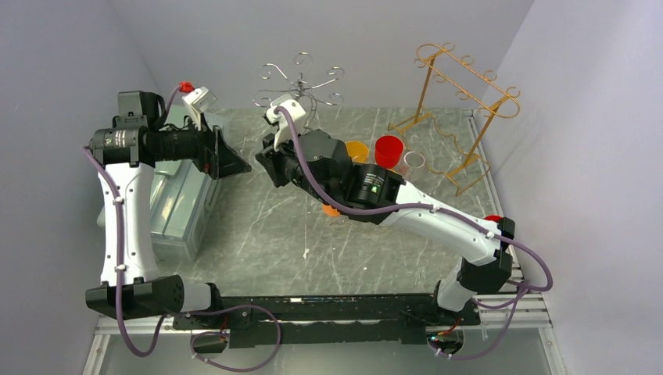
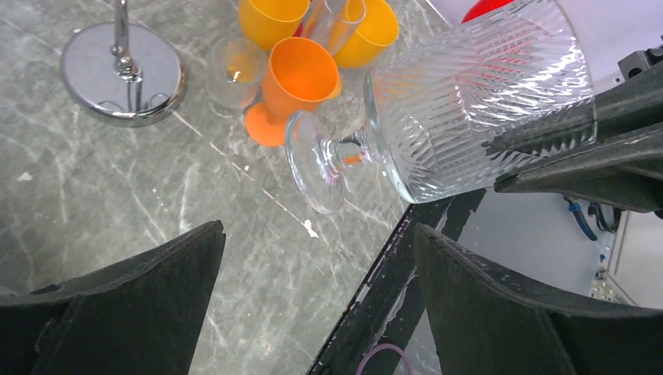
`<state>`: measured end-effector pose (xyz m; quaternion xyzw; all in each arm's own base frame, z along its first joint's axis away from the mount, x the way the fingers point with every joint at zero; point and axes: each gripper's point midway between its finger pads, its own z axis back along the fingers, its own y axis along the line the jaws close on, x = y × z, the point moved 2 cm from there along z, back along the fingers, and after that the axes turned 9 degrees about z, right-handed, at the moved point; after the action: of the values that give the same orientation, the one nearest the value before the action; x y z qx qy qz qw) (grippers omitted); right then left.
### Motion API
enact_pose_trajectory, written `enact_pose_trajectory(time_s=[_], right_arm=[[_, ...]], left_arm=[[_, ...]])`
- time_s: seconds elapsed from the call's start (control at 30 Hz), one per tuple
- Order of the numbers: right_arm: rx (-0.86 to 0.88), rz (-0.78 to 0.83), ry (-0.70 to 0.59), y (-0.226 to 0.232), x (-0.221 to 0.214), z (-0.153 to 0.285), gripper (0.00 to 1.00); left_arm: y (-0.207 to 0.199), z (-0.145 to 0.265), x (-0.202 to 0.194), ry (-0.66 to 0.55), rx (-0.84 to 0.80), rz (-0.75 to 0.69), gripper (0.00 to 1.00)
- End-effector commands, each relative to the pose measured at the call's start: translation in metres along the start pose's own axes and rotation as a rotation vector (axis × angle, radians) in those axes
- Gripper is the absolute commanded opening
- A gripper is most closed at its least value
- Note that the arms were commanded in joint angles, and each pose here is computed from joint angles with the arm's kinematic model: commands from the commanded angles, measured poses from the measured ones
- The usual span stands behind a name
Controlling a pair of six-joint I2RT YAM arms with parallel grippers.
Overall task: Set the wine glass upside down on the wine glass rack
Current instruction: Turn the wine glass upside down at the wine rack.
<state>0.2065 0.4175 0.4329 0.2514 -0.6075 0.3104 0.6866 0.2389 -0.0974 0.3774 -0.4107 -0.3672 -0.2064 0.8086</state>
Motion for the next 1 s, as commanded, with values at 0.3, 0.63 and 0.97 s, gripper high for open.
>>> enact_pose_trajectory(time_s=[0.3, 0.63, 0.97], right_arm=[[0.061, -0.136, -0.230, 0.005, 0.066, 0.023, 0.00], [0.154, -0.218, -0.264, 0.019, 0.066, 0.027, 0.00], [0.206, -0.269, -0.235, 0.026, 0.049, 0.034, 0.00]], left_arm=[[-0.010, -0.017, 0.003, -0.033, -0.175, -0.024, 0.86], [-0.005, -0.027, 0.000, -0.064, -0.219, -0.001, 0.63], [0.009, -0.026, 0.005, -0.099, -0.102, -0.114, 0.00]])
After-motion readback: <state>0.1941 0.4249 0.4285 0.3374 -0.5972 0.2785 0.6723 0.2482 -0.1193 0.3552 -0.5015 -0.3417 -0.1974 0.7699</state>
